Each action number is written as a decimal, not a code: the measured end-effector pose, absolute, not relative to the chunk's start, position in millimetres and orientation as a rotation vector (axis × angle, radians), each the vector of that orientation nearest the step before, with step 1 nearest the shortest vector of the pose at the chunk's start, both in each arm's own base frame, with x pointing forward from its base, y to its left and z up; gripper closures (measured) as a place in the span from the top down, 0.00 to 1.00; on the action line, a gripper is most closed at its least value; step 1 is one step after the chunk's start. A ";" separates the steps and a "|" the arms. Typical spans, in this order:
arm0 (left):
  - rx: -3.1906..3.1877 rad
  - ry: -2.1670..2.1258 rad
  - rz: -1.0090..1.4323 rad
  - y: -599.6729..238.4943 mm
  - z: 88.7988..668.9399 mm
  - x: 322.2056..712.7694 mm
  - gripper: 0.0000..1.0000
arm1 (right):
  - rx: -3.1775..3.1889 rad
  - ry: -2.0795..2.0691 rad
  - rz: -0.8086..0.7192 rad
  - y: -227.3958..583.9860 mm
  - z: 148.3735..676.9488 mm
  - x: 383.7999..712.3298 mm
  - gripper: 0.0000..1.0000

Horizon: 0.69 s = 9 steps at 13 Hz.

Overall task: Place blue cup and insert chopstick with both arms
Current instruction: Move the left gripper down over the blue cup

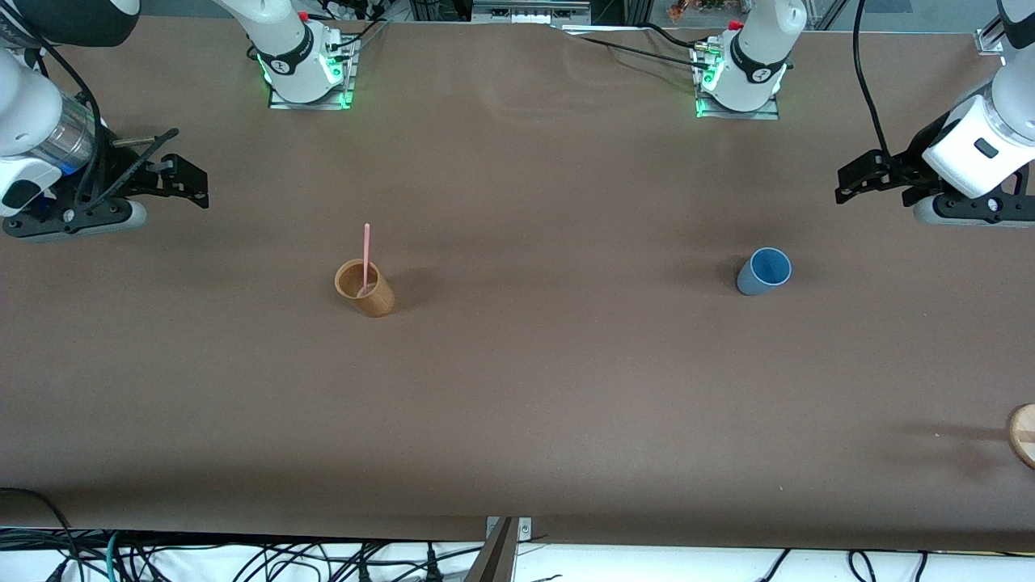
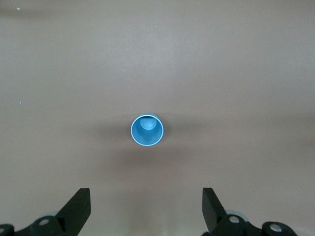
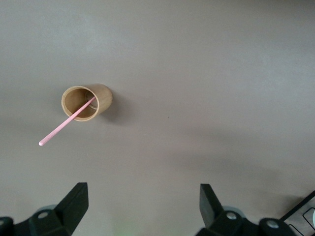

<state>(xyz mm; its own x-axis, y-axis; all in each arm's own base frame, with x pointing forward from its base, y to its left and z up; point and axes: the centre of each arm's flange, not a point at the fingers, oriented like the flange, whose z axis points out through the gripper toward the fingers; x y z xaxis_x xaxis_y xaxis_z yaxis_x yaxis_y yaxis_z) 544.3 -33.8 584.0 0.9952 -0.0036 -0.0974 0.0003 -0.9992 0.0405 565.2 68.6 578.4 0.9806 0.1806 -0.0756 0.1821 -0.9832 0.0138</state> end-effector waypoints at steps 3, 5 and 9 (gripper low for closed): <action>3.097 -0.003 -0.153 -33.7 584.8 544.1 1.00 | 3.107 0.282 -0.121 68.7 577.5 565.2 1.00; 3.098 -0.003 -0.154 -33.7 584.8 544.0 1.00 | 3.108 0.282 -0.121 68.8 577.4 565.3 1.00; 3.098 -0.004 -0.160 -33.7 584.4 543.6 1.00 | 3.108 0.280 -0.121 68.8 577.4 565.3 1.00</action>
